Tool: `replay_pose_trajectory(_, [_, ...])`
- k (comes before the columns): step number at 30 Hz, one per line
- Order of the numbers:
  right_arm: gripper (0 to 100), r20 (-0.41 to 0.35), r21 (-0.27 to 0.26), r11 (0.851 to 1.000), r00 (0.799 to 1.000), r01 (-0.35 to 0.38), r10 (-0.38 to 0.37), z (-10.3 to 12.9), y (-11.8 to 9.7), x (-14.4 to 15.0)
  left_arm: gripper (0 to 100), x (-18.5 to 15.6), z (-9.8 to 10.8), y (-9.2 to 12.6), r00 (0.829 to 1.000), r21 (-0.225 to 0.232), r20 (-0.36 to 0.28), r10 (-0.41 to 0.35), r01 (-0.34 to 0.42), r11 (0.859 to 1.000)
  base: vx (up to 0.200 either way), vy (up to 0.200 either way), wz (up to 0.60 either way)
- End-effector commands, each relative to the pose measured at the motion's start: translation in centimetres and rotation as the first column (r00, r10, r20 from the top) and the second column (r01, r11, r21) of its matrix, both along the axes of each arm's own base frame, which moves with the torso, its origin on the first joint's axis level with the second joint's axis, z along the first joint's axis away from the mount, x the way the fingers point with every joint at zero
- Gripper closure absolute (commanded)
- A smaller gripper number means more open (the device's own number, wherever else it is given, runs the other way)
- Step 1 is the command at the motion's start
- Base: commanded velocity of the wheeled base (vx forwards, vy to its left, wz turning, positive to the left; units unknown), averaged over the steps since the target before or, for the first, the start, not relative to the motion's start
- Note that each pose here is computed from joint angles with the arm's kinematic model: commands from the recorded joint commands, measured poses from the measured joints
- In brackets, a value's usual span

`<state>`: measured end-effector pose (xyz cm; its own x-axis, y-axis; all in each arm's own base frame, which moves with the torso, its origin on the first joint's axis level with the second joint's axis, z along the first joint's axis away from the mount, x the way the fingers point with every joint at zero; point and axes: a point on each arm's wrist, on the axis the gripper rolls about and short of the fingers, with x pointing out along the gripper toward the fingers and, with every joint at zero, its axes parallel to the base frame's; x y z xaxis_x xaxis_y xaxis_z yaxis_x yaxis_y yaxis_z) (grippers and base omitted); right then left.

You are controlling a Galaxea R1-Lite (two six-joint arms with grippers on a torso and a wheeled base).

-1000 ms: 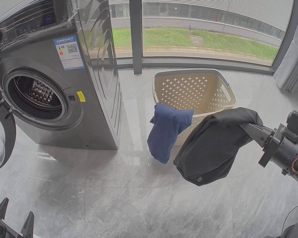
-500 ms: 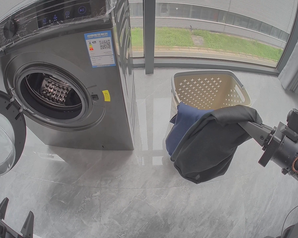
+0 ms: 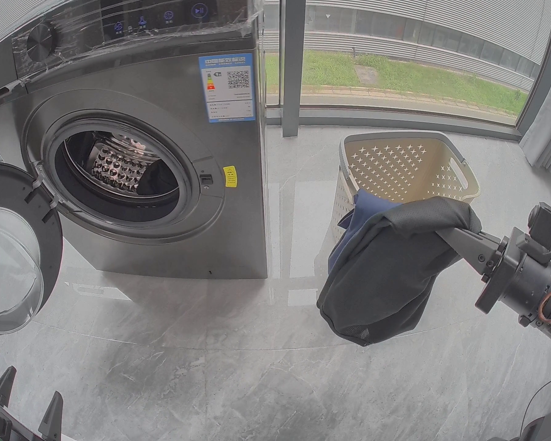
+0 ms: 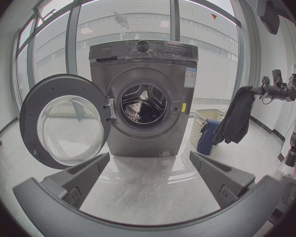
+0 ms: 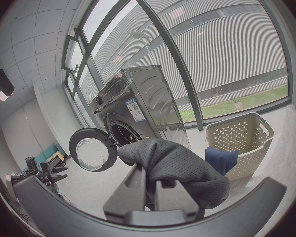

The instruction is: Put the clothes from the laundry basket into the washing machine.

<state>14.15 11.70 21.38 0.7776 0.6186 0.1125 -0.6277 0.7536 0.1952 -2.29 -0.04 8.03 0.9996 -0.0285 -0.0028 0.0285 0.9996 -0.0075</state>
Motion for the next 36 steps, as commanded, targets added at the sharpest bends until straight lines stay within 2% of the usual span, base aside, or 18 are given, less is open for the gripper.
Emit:
replay_pose_trajectory(1, [100, -0.014, -0.006, 1.0, 1.0, 0.004, -0.004, -0.28, 0.04, 0.19, 0, 0.0, -0.48, 0.0, 1.0, -0.003, 0.0, 0.001, -0.001, 1.0, 0.0, 0.2, 0.0])
replay_pose_trajectory(6, [100, -0.03, -0.002, 1.0, 1.0, 0.001, -0.002, -0.53, 0.12, 0.29, 0, 0.0, -0.48, 0.0, 1.0, -0.006, 0.0, 0.001, -0.001, 1.0, 0.0, 0.2, 0.0])
replay_pose_trajectory(15, [100, -0.026, 0.002, 1.0, 1.0, 0.001, -0.001, -0.41, 0.12, 0.28, 0, 0.0, -0.48, 0.0, 1.0, -0.005, 0.0, -0.001, 0.001, 1.0, 0.0, 0.0, 0.0])
replay_pose_trajectory(25, [100, -0.019, 0.005, 1.0, 1.0, 0.002, -0.002, -0.39, 0.12, 0.28, 0, 0.0, -0.48, 0.01, 1.0, -0.009, -0.001, 0.002, -0.002, 1.0, -0.2, 0.0, 0.0])
replay_pose_trajectory(31, [100, -0.032, -0.005, 1.0, 0.999, -0.001, 0.001, -0.73, 0.33, 0.44, 0, 0.0, -0.48, 0.01, 1.0, -0.011, -0.001, 0.002, -0.002, 1.0, 0.0, 0.0, 0.0])
replay_pose_trajectory(36, [100, -0.033, -0.004, 1.0, 0.999, -0.005, 0.005, -0.74, 0.42, 0.46, 0, 0.0, -0.48, 0.01, 1.0, -0.012, -0.001, 0.002, -0.002, 1.0, 0.0, 0.2, 0.0])
